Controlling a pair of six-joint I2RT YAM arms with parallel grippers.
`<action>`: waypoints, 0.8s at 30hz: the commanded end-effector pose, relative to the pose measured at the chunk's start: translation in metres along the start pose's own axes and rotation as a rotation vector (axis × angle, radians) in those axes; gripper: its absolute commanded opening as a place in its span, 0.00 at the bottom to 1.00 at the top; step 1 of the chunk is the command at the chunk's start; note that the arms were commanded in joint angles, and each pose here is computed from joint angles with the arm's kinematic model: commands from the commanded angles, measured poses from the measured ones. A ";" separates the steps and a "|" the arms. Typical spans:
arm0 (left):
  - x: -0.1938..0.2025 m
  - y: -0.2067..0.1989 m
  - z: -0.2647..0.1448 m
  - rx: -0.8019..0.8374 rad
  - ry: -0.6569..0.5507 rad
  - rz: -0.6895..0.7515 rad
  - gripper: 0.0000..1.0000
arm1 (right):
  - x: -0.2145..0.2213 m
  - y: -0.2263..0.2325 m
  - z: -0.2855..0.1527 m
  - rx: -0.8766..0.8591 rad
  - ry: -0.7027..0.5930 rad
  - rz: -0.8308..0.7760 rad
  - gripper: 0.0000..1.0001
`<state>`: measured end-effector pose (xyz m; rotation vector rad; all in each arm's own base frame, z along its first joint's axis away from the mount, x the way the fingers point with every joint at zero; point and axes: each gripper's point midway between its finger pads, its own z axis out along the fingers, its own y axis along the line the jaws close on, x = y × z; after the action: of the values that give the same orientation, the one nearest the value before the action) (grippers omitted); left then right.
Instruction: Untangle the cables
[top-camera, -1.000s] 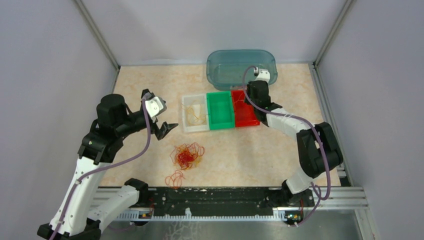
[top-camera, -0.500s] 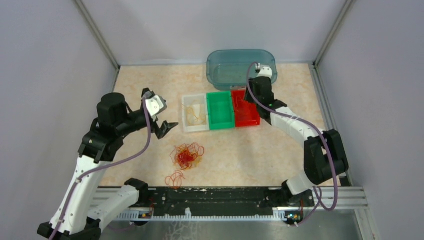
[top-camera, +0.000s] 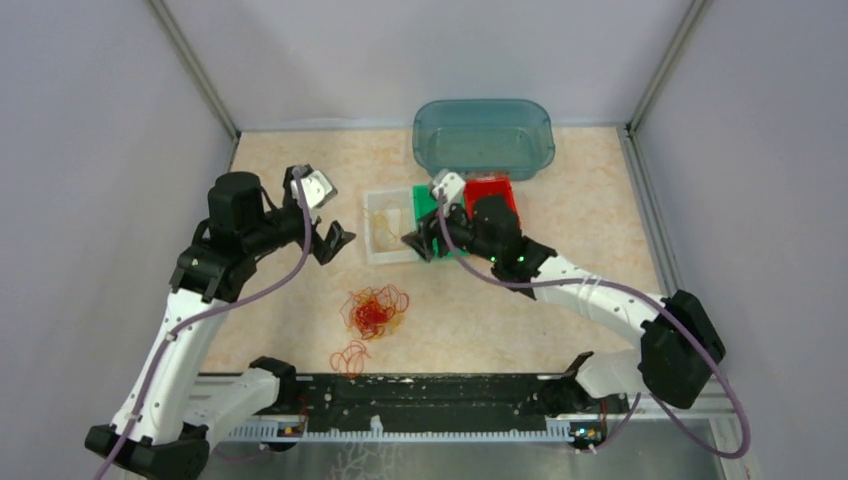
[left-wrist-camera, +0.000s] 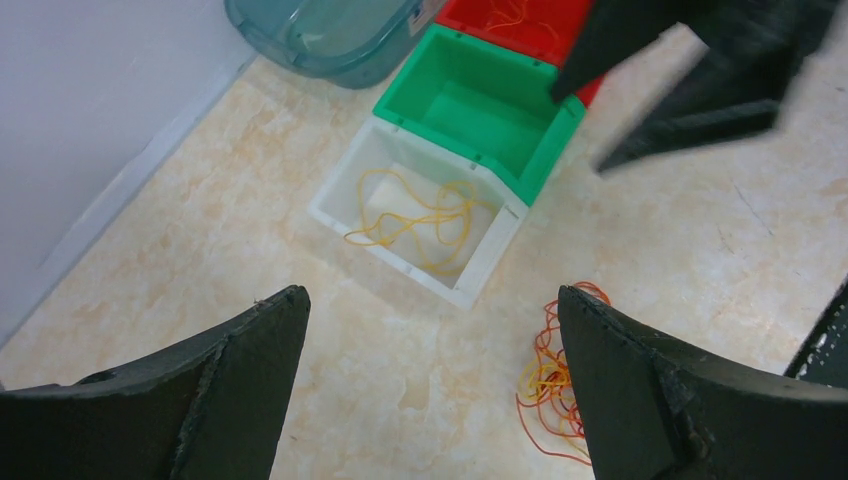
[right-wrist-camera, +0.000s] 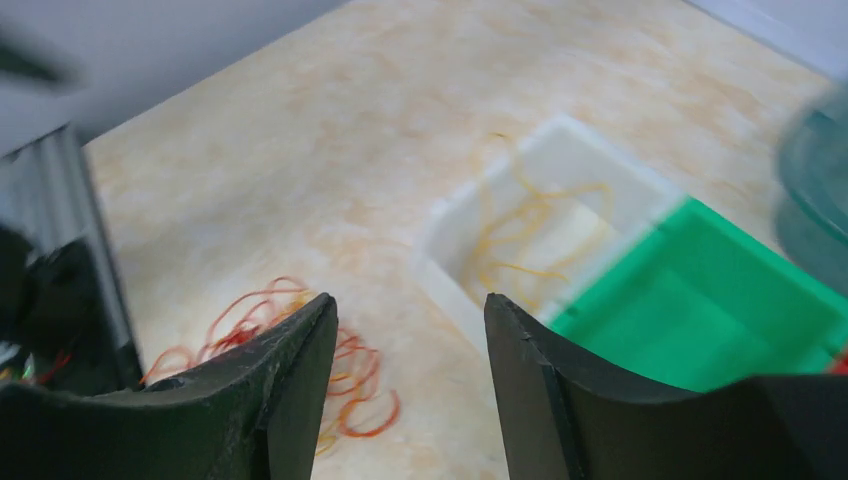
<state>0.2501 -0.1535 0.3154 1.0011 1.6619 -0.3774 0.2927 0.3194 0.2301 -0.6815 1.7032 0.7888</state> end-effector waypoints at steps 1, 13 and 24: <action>0.006 0.036 0.005 -0.093 -0.003 -0.116 1.00 | -0.003 0.096 -0.016 -0.368 -0.046 -0.299 0.59; 0.047 0.082 0.015 -0.160 0.037 -0.276 1.00 | 0.111 0.245 -0.012 -0.885 0.216 -0.650 0.64; 0.038 0.093 0.017 -0.187 0.004 -0.275 1.00 | 0.198 0.261 0.026 -0.970 0.462 -0.811 0.55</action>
<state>0.3276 -0.0951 0.2812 0.6508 1.8717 -0.4073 0.0607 0.4822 0.0821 -2.0955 1.2189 0.9081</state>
